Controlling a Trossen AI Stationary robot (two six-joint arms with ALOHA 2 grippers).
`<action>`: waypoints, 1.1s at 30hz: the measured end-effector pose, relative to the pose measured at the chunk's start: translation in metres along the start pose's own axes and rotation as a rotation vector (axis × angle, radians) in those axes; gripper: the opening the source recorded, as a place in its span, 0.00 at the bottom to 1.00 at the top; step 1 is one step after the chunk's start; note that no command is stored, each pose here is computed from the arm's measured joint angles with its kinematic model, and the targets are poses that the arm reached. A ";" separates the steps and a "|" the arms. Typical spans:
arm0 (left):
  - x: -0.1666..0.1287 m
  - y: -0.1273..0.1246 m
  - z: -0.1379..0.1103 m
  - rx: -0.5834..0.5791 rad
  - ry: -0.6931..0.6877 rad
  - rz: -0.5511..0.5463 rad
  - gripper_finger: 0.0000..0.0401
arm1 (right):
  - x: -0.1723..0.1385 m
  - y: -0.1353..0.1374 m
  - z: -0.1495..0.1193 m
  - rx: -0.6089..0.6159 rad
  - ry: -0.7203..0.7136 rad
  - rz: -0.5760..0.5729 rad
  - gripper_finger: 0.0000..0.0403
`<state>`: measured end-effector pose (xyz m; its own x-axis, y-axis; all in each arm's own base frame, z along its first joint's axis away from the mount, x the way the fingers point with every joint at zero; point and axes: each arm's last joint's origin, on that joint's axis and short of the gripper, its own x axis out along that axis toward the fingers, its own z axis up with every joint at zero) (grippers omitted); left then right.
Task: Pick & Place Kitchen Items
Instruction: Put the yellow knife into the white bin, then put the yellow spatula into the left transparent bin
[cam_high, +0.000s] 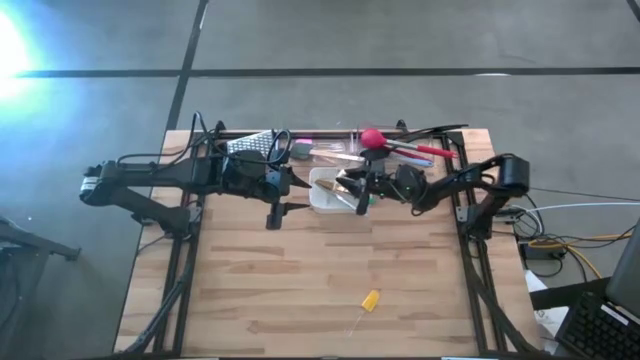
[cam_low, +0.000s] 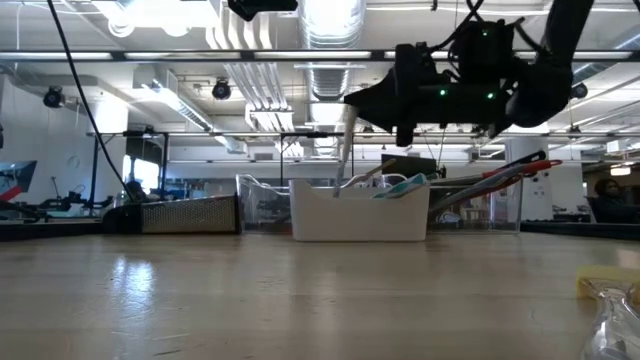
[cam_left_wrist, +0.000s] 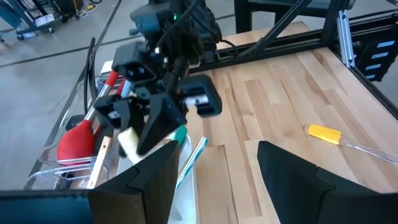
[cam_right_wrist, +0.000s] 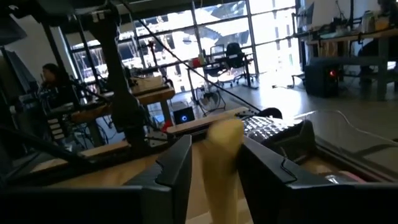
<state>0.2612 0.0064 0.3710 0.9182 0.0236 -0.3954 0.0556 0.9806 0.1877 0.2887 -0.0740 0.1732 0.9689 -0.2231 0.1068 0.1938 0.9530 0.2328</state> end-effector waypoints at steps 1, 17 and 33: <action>0.000 0.000 0.000 -0.001 0.000 0.000 0.56 | -0.004 0.001 0.002 0.001 0.003 -0.001 0.29; 0.000 0.000 0.000 -0.016 -0.004 0.001 0.56 | -0.053 0.011 0.038 0.028 0.033 -0.010 0.29; 0.008 -0.009 -0.013 -0.099 0.127 -0.142 0.56 | -0.058 0.111 0.097 0.153 0.409 0.425 0.17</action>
<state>0.2632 0.0006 0.3539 0.8468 -0.0982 -0.5227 0.1365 0.9900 0.0351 0.2388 0.0252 0.2869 0.9428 0.2966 -0.1524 -0.2183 0.8943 0.3905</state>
